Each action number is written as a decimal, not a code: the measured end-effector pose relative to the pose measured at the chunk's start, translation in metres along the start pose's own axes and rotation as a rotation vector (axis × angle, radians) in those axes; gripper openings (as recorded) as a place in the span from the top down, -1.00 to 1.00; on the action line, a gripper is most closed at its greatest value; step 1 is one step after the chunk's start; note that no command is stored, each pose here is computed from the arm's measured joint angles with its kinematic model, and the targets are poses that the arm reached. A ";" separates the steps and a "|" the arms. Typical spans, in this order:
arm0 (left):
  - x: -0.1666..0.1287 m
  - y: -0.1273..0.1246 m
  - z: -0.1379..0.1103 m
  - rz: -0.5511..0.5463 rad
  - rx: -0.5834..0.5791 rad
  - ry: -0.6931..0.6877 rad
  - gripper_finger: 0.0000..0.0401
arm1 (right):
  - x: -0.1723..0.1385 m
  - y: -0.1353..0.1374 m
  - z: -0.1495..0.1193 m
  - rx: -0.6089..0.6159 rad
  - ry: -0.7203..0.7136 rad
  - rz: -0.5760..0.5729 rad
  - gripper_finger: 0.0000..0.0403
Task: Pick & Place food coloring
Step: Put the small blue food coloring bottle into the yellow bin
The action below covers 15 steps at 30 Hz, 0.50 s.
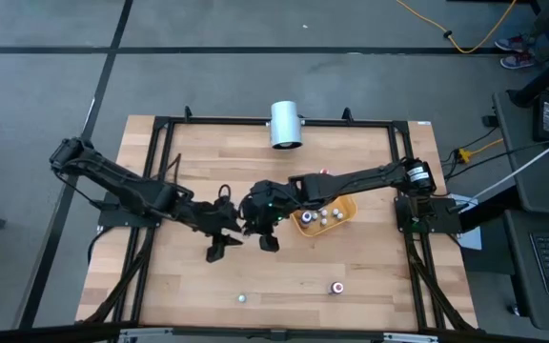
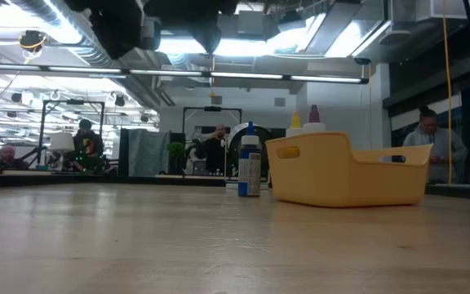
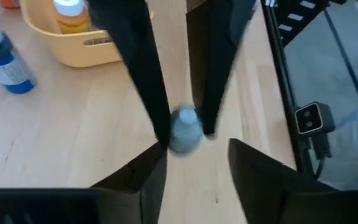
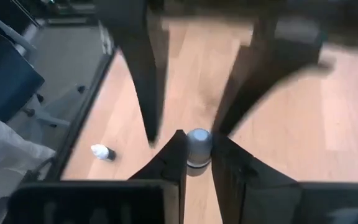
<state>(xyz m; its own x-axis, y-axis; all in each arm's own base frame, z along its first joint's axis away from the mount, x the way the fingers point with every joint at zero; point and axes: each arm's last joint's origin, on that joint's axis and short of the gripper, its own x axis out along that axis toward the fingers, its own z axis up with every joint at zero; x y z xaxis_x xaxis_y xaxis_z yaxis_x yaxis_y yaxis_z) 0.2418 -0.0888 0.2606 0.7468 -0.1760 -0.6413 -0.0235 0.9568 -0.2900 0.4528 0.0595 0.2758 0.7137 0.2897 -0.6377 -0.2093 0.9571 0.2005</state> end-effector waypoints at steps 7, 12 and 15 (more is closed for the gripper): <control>-0.025 -0.005 -0.010 0.021 -0.032 0.043 0.12 | -0.021 -0.006 -0.009 -0.070 0.147 -0.193 0.71; -0.034 -0.009 -0.017 0.056 -0.050 0.051 0.13 | -0.040 -0.006 -0.011 -0.067 0.195 -0.222 0.71; -0.035 -0.011 -0.018 0.071 -0.057 0.031 0.14 | -0.056 -0.006 -0.009 -0.069 0.199 -0.290 0.72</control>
<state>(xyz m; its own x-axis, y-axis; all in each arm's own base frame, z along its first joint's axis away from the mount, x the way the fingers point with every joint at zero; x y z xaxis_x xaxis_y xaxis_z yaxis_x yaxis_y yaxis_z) 0.2039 -0.0976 0.2733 0.7213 -0.1161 -0.6828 -0.1138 0.9526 -0.2822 0.4079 0.0374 0.3042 0.6075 -0.0046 -0.7943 -0.0662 0.9962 -0.0564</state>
